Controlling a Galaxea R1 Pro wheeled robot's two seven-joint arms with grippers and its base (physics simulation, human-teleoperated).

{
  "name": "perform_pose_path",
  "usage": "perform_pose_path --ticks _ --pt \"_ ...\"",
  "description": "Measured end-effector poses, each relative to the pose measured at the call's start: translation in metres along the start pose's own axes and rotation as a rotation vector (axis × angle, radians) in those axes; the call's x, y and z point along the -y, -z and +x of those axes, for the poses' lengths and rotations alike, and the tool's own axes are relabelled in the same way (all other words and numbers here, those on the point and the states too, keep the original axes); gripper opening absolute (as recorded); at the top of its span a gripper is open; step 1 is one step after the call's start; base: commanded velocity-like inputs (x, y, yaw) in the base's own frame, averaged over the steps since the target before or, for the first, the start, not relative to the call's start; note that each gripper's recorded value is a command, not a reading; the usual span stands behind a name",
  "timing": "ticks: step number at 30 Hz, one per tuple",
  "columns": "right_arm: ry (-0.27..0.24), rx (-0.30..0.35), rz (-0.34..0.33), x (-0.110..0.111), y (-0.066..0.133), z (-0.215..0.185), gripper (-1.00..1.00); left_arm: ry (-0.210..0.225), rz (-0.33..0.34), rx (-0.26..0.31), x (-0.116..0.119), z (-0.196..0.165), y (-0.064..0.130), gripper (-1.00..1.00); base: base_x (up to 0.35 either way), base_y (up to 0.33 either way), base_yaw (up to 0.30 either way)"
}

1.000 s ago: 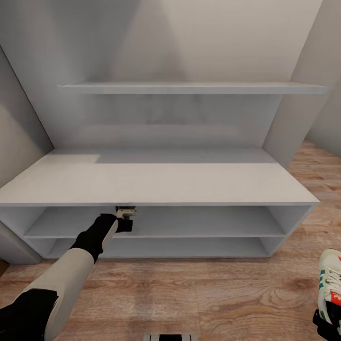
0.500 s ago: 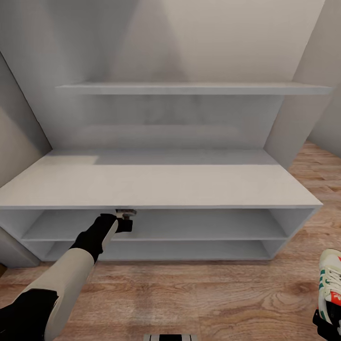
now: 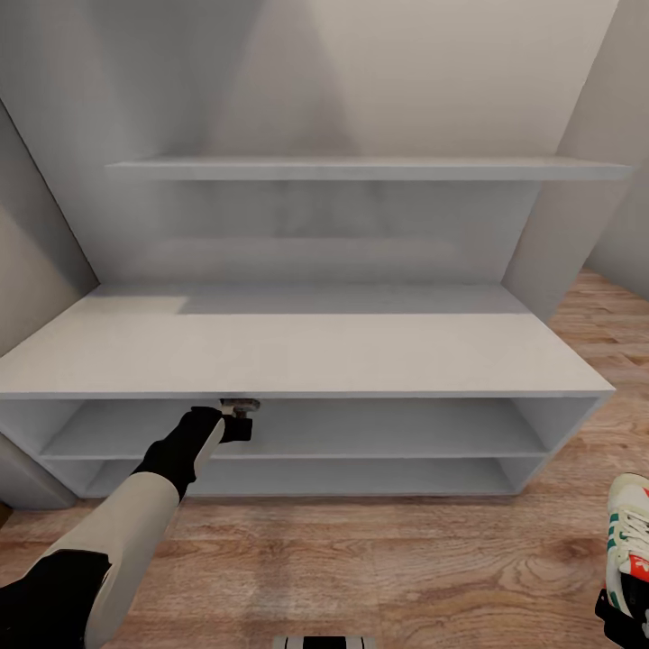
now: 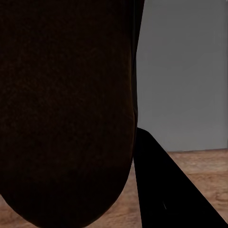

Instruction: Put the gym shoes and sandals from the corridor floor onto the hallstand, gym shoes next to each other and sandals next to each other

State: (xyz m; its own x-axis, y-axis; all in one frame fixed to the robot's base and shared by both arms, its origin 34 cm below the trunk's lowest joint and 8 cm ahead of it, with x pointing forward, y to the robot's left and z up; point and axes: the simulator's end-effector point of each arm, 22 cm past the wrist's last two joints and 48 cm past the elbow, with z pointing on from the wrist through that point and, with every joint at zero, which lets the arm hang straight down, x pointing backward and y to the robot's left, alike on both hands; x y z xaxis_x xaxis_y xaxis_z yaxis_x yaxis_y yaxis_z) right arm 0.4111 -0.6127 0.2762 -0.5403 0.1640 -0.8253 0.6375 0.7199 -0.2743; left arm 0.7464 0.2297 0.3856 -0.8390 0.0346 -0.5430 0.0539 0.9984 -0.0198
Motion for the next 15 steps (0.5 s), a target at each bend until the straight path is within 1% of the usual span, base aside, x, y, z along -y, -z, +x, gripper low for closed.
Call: perform_pose_path --ticks 4,12,13,15 --pt "0.001 0.000 -0.001 -0.0002 0.0000 -0.0001 -1.00 0.000 0.000 0.000 0.0000 -0.0001 0.0001 -1.00 0.113 0.000 0.000" --pt "0.001 0.000 -0.001 -0.0004 0.0001 0.0001 -1.00 0.002 0.001 0.000 0.0001 0.0001 -0.0001 -1.00 0.020 0.000 0.000" --pt "0.001 0.000 -0.001 -0.0004 0.0000 0.0000 -1.00 0.002 0.002 0.000 0.0002 0.0002 -0.0001 1.00 0.001 0.000 0.000" --pt "0.001 0.000 -0.001 -0.0003 0.0000 0.0000 -1.00 0.000 0.003 -0.002 0.0004 0.0006 -0.0002 1.00 0.000 0.000 0.000"
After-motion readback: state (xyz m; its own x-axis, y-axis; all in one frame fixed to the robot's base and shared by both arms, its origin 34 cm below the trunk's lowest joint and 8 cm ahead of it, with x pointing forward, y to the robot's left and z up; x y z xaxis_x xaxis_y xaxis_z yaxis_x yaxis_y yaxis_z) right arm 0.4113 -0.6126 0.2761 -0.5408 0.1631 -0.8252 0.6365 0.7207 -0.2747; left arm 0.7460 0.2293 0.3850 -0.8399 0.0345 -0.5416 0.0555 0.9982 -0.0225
